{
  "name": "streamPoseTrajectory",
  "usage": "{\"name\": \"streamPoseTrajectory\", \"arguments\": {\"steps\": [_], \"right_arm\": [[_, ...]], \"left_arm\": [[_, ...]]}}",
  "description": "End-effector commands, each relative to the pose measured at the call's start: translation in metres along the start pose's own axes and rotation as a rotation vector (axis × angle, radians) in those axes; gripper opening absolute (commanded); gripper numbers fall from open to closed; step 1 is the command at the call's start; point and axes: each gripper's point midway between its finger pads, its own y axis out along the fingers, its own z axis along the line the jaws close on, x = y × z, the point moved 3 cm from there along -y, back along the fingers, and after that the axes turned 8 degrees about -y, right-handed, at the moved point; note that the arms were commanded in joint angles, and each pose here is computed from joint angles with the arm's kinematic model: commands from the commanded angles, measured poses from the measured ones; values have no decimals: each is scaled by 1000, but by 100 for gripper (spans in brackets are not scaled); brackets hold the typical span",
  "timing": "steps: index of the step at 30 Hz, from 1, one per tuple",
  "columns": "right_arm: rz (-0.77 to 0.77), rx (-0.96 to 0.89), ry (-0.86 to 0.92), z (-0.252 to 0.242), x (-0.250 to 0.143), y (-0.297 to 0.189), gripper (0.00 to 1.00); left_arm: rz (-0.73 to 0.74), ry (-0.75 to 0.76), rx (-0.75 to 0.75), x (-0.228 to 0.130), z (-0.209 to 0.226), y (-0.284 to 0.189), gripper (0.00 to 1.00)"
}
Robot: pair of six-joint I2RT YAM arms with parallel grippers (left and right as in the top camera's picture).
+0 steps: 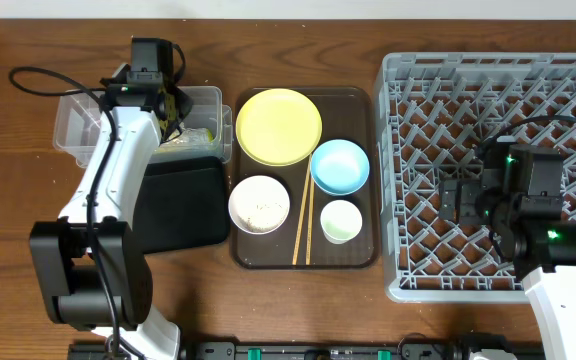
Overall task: Sort waste into correct bins and load items into the dishwasher rack
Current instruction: 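Drop the tissue into the clear plastic bin with the left gripper, then grasp the white rice bowl rim with the left gripper and lift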
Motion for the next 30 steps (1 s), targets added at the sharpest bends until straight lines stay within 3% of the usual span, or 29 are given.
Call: {"name": "streamPoseTrajectory", "arguments": {"steps": [1, 3, 8, 16, 24, 30], "right_arm": [[-22, 0, 21, -2, 7, -5, 99], [-22, 0, 21, -2, 7, -5, 99], [-22, 0, 21, -2, 7, -5, 99], [-22, 0, 21, -2, 7, -5, 99], [-22, 0, 21, -2, 7, -5, 99], [-20, 0, 21, -2, 7, -5, 99]], "left_arm": [[-19, -21, 6, 2, 2, -3, 63], [-26, -6, -9, 4, 1, -10, 69], [27, 127, -74, -15, -8, -42, 71], [175, 644, -116, -110, -24, -64, 71], [300, 869, -57, -195, -15, -65, 69], [358, 969, 1, -237, -6, -50, 68]]}}
